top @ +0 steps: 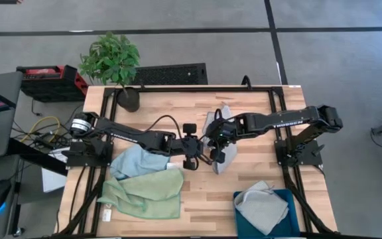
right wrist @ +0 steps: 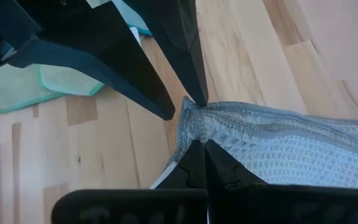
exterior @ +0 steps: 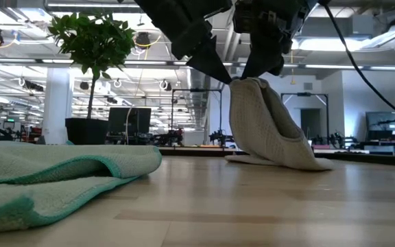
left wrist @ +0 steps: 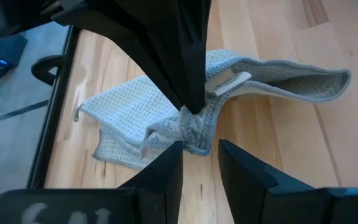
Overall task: Fold microfiber towels
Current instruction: Fold the gray microfiber towel
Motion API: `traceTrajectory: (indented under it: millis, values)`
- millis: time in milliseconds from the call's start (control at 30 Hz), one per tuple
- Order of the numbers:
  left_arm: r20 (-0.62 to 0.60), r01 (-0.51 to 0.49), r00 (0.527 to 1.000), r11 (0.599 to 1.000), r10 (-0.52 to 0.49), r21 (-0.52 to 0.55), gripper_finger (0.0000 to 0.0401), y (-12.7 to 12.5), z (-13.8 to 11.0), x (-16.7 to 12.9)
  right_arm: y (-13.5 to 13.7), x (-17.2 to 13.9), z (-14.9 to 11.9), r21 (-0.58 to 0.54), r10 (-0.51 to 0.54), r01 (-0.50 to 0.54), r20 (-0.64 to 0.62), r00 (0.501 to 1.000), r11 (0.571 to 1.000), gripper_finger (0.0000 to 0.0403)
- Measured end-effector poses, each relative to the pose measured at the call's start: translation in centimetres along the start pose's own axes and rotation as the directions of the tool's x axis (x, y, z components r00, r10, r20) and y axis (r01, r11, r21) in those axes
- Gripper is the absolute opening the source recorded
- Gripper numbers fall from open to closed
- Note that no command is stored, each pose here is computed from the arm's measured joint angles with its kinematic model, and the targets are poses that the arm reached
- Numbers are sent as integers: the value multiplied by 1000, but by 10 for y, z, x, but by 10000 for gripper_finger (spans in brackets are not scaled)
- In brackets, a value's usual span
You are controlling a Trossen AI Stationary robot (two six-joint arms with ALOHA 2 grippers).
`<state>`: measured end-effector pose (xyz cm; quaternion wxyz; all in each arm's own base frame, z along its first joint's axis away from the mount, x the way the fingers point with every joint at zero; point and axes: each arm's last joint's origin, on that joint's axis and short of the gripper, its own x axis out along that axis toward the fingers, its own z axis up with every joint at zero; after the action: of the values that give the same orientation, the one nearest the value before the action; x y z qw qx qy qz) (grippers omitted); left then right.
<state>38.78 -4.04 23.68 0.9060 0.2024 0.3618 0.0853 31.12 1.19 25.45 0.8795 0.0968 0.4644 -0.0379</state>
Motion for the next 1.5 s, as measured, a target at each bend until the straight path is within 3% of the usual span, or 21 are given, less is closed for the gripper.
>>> traceTrajectory:
  millis: [500, 833, 1100, 1267, 1500]
  values:
    - [-7, -20, 1000, 999, 20, -36, 92, 1, -1, 2, 0, 0, 0, 0, 0, 0, 0, 1000, 1000, 3]
    - [-11, -23, 1000, 998, 22, -59, 5, 2, -1, 2, 0, 0, 0, -1, 0, 0, 0, 1000, 1000, 3]
    - [-31, -18, 999, 994, 15, -110, 1, 1, -3, 2, 0, 0, 0, 0, 0, 0, 0, 1000, 1000, 4]
    - [-27, 9, 1000, 989, -13, -148, 0, 0, -3, 2, -2, 0, 0, 58, 45, -44, -11, 999, 997, 17]
    - [-60, 49, 996, 975, -64, -217, 0, -2, -7, 2, -4, -7, 2, 63, 6, -7, 25, 1000, 998, 8]
